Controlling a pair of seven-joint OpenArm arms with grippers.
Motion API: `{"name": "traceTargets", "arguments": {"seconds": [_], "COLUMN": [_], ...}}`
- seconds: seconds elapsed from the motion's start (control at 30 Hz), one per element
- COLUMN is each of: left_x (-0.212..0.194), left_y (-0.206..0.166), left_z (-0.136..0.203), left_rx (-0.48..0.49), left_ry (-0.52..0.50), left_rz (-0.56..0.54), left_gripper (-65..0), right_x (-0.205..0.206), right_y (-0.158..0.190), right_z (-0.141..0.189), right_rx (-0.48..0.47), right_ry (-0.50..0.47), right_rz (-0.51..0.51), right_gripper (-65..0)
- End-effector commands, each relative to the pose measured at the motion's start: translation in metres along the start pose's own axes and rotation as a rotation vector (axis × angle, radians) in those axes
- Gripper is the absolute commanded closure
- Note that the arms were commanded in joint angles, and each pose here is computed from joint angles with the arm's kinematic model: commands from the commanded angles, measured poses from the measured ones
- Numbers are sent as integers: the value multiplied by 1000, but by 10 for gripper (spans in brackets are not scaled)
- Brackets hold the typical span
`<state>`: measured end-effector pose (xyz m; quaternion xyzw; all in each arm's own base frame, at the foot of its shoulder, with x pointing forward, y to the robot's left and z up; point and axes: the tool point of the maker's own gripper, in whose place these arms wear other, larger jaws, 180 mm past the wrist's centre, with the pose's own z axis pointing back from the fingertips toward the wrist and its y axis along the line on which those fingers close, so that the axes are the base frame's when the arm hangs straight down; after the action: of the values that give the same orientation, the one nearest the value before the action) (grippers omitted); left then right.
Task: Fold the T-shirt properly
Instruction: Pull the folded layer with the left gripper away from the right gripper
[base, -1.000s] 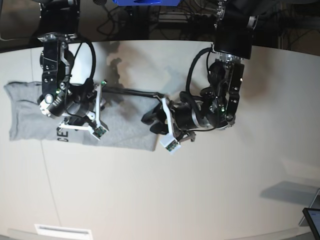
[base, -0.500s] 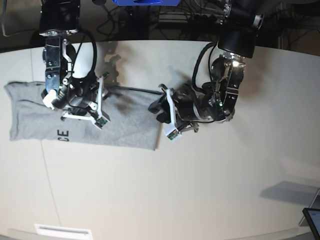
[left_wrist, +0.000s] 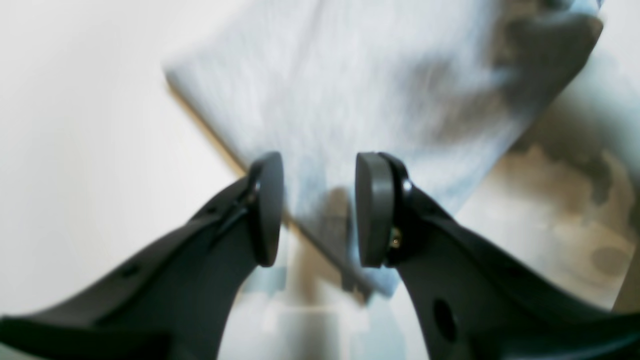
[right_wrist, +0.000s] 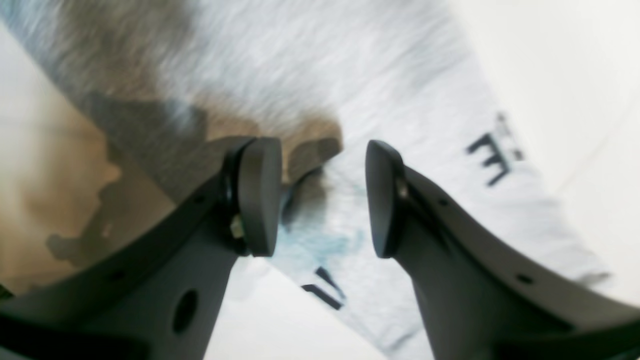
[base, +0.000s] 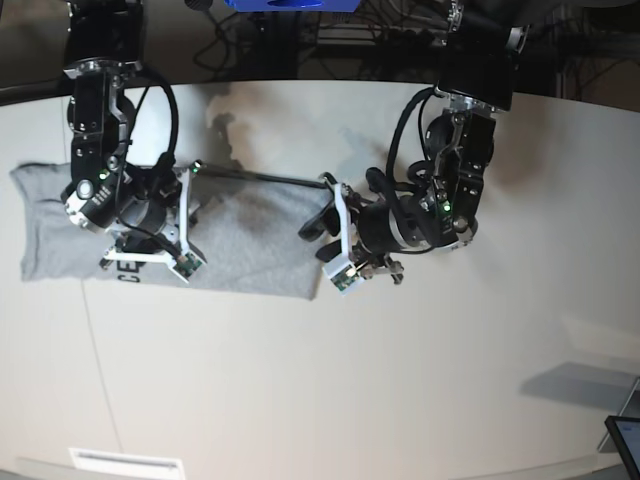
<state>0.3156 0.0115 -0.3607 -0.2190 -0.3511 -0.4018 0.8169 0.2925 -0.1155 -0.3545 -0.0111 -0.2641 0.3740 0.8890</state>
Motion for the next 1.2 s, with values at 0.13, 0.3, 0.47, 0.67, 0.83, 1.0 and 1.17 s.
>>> {"name": "traceTargets", "arguments": {"seconds": [0.13,0.3,0.47,0.67,0.83,1.0,1.17], "left_x": [28,42,25,-11,-30,-43,-58], "left_y": [-2,-12,-10,2,14,27,41], "left_z": [0,-7,-17,-30,-25,-17,-4], "left_rx": [-9,-29,-45,-50,6,38,76], "left_ry": [-82,-111,-68,26,98,139,158], "left_rz": [-11,-10,30,107,63,45,74], "left_gripper": [-244,-244,-244,-240,-240,-240,-239], "right_x": [-14,-49,-91,-127,-159,-188,-207], "right_y": [-45,-85,-117,-141,-141,-131,-122], "right_z": [18,36,59,83,89,74,62], "right_rx": [-111,-215,-320,-414,-417,-361,-311], "right_ry": [-11,11,34,59,137,187,224], "right_rz": [-97,-252,-413,-518,-607,-706,-762], "right_gripper": [-264,-264,-264,-270,-306,-340,-340]}}
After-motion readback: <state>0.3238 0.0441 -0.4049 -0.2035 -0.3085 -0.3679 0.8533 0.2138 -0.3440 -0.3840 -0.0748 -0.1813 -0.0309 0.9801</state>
